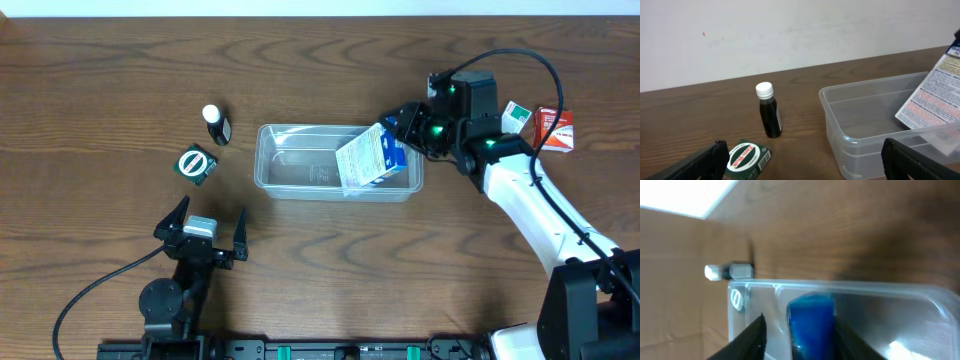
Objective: Pack container
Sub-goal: 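Carry the blue-and-white box left and lower it into the container, then open the right gripper and withdraw it to the right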
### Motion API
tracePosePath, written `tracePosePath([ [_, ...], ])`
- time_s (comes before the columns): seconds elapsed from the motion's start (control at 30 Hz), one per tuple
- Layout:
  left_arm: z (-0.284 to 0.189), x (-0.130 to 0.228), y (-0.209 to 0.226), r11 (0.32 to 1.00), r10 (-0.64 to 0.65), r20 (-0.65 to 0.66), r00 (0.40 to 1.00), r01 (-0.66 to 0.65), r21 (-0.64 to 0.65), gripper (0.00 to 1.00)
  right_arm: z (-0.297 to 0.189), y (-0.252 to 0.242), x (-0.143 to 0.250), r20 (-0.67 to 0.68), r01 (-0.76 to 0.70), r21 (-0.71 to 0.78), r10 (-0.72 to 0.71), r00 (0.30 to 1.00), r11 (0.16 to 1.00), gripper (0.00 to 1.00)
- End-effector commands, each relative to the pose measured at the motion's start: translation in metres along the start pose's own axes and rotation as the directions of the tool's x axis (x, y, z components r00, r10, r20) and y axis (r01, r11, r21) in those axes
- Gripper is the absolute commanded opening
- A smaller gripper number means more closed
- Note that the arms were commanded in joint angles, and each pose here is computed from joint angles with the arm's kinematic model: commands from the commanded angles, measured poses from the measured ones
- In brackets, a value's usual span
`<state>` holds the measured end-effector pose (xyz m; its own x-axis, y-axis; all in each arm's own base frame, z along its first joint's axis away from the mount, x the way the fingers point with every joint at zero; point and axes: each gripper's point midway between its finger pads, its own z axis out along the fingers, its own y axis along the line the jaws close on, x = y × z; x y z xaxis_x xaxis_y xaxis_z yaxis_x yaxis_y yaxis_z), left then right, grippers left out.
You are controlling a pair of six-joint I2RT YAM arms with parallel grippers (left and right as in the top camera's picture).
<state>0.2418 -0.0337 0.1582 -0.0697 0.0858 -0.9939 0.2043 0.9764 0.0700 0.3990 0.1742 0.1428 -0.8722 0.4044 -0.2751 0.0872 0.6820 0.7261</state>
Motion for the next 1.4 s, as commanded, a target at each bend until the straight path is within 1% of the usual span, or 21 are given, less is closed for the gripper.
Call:
tracePosePath([
  [0.0,0.001,0.015,-0.004,1.0,-0.003,-0.042,0.999,0.004,0.018,0.98,-0.013,0.004,-0.017,0.028,0.102,0.05,-0.104,0.994,0.994,0.44],
  [0.13,0.001,0.015,-0.004,1.0,-0.003,-0.042,0.999,0.004,0.018,0.98,-0.037,-0.014,-0.033,0.03,0.16,0.217,-0.171,0.985,0.963,0.48],
  [0.27,0.001,0.015,-0.004,1.0,-0.003,-0.042,0.999,0.004,0.018,0.98,-0.058,-0.022,-0.048,0.034,0.206,0.31,-0.227,0.973,0.928,0.49],
  [0.43,0.001,0.015,-0.004,1.0,-0.003,-0.042,0.999,0.004,0.017,0.98,-0.074,-0.03,-0.059,0.033,0.236,0.387,-0.269,0.962,0.891,0.52],
  [0.63,0.001,0.015,-0.004,1.0,-0.003,-0.042,0.999,0.004,0.018,0.98,-0.078,-0.038,-0.06,0.018,0.251,0.418,-0.284,0.959,0.873,0.52],
  [0.7,0.001,0.015,-0.004,1.0,-0.003,-0.042,0.999,0.004,0.018,0.98,-0.083,-0.048,-0.061,0.018,0.233,0.46,-0.272,0.962,0.857,0.53],
  [0.77,0.001,0.015,-0.004,1.0,-0.003,-0.042,0.999,0.004,0.018,0.98,-0.09,-0.059,-0.065,0.028,0.207,0.496,-0.254,0.967,0.844,0.56],
  [0.83,0.001,0.015,-0.004,1.0,-0.003,-0.042,0.999,0.004,0.018,0.98,-0.099,-0.07,-0.071,0.051,0.166,0.511,-0.222,0.974,0.843,0.58],
  [0.93,0.001,0.015,-0.004,1.0,-0.003,-0.042,0.999,0.004,0.018,0.98,-0.113,-0.09,-0.078,0.082,0.088,0.523,-0.153,0.985,0.848,0.57],
  [1.07,0.001,0.015,-0.004,1.0,-0.003,-0.042,0.999,0.004,0.018,0.98,-0.127,-0.122,-0.082,0.095,0.005,0.56,-0.07,0.993,0.829,0.57],
  [1.2,0.001,0.015,-0.004,1.0,-0.003,-0.042,0.999,0.004,0.018,0.98,-0.131,-0.148,-0.079,0.069,-0.052,0.596,0.014,0.998,0.801,0.57],
  [1.37,0.001,0.015,-0.004,1.0,-0.003,-0.042,0.999,0.004,0.018,0.98,-0.133,-0.153,-0.09,0.022,-0.051,0.667,0.049,0.999,0.743,0.58],
])
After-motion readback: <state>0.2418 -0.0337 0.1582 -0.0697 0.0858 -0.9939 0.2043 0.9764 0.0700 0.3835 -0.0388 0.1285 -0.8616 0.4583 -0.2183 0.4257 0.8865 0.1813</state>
